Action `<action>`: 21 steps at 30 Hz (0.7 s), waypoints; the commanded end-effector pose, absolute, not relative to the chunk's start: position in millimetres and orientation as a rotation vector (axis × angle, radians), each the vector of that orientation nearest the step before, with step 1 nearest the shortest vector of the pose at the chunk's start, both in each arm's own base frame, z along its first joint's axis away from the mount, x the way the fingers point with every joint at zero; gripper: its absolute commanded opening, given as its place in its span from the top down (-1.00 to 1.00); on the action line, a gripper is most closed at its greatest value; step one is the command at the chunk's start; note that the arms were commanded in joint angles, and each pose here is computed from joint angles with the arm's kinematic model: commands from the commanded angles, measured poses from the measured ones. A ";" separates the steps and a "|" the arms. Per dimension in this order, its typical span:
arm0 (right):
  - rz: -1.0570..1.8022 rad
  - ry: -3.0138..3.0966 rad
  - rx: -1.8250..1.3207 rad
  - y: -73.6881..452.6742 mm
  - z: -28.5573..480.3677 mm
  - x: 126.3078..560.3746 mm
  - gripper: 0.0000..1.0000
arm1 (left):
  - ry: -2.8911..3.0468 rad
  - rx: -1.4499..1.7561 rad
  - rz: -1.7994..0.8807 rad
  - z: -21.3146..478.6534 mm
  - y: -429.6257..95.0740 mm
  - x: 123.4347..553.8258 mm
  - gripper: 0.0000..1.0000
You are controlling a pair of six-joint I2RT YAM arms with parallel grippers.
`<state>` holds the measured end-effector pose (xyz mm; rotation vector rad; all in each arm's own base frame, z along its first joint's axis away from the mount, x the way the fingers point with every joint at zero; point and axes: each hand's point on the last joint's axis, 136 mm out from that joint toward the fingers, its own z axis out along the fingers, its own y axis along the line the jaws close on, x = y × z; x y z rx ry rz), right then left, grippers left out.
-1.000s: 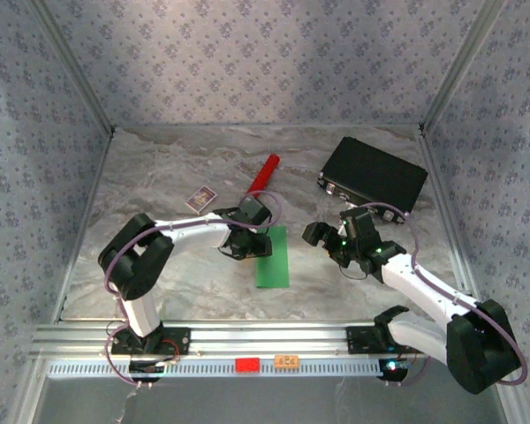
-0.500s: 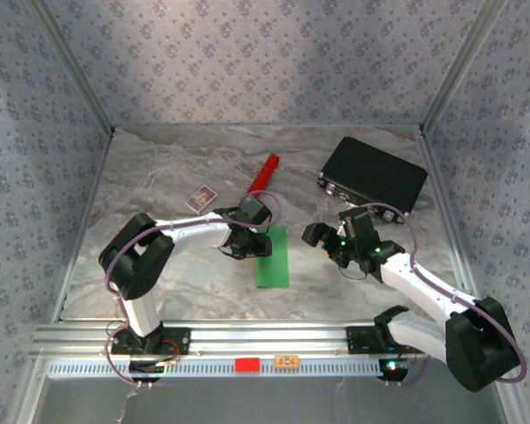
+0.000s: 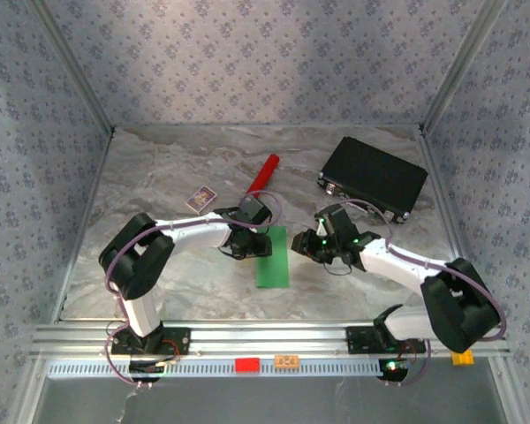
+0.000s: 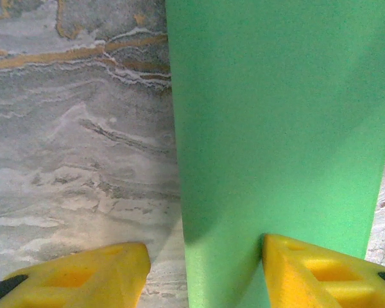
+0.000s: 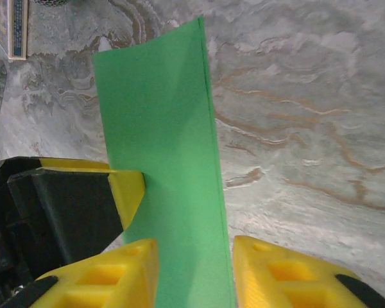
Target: Fold a paper plane with a square sheet of paper (pick it up from the middle)
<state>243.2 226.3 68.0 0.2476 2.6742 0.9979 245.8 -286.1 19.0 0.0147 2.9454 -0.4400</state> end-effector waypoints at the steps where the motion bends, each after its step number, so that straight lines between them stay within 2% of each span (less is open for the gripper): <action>1: 0.994 2.671 0.215 234.8 70.9 248.7 0.27 | 2.991 -0.008 -0.260 -23.2 -261.1 244.4 -0.06; 6: 0.877 2.658 0.350 211.3 64.8 251.1 0.26 | 2.977 -0.022 -0.255 -21.5 -258.6 245.1 -0.03; 12: 0.884 2.588 0.490 182.1 66.3 249.0 0.20 | 2.975 -0.033 -0.283 -21.6 -262.4 245.3 -0.07; 21: 0.907 2.583 0.509 177.1 69.5 247.6 0.16 | 2.991 -0.039 -0.274 -25.7 -263.1 244.4 -0.08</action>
